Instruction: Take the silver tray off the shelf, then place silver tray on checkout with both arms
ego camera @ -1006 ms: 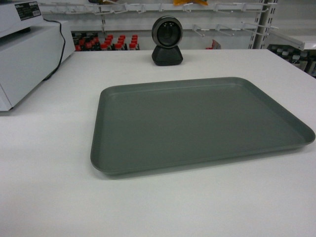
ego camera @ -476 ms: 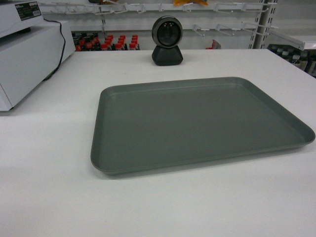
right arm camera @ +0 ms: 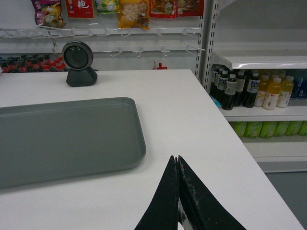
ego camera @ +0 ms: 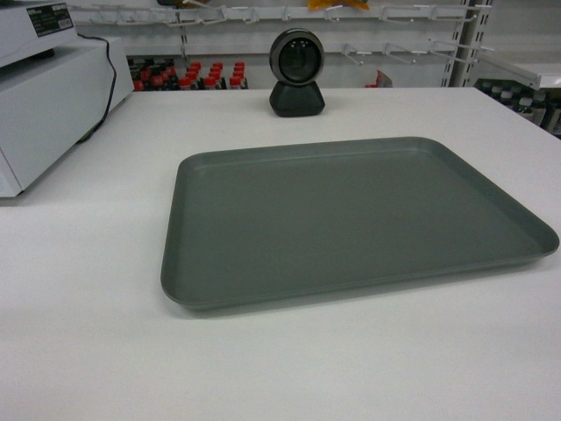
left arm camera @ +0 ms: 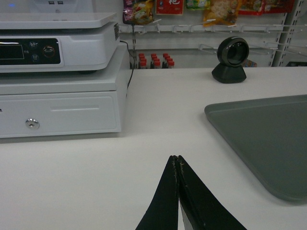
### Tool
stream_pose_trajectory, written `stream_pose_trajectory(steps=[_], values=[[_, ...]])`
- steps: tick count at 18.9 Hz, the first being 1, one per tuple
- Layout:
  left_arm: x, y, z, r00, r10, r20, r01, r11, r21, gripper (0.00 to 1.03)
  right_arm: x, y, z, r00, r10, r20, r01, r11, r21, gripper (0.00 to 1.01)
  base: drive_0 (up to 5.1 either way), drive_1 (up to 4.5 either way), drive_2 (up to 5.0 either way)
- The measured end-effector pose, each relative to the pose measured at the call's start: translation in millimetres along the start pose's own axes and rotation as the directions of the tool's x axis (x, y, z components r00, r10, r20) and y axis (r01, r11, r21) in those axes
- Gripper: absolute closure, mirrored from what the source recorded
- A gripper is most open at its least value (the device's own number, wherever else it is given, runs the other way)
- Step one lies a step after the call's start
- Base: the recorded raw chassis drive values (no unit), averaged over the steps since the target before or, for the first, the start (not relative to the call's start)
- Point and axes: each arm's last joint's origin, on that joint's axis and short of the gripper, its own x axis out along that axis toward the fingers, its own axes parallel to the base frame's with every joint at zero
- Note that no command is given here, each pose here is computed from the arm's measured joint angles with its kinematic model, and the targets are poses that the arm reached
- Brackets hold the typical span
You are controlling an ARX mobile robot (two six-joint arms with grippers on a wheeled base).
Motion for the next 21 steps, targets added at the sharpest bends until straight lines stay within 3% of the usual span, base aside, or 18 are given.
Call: stream_pose_trajectory(steps=[3,4,7,8,15,20,21], values=[[-3,0.0,-0.1,1.000,0.001,0.002,-0.001,1.0000,0.000,1.01,-10,0.0,-5.7,0.999,-0.001,-0.042,0.001,1.0000,0.000,0.99,0.0,0.00,0.0],[-4,0.0,-0.4,1.000,0.000,-0.001,0.000,1.0000,0.000,1.01,-12,0.0,-0.6,1.000,0.000,0.013,0.000,1.0000,0.000,0.99,0.0,0.00,0.0],[-14,0.1,-5.7,0.999,0.001,-0.037,-0.001,1.0000,0.000,1.01,-12,0.0,-2.8,1.000,0.000,-0.006,0.000,1.0000,0.000,0.99,0.0,0.00,0.0],[-15,0.0,-0.4,1.000,-0.001,0.013,0.001,1.0000,0.000,1.01,-12,0.0,-3.0,1.000,0.000,-0.008,0.000,1.0000,0.000,0.99,0.0,0.00,0.0],[-15,0.0,-3.4,1.000,0.000,-0.009,0.000,1.0000,0.000,1.01,-12,0.0,-2.9,1.000,0.000,-0.008,0.000,1.0000,0.000,0.97,0.0,0.00,0.0],[-15,0.0,-3.4,1.000,0.000,-0.009,0.000,1.0000,0.000,0.48,-12,0.0,-2.9,1.000,0.000,-0.008,0.000,1.0000,0.000,0.43,0.0,0.00,0.0],[-15,0.0,-3.4,1.000,0.000,-0.009,0.000,1.0000,0.000,0.41,-12,0.0,-2.9,1.000,0.000,-0.008,0.000,1.0000,0.000,0.37,0.0,0.00,0.0]])
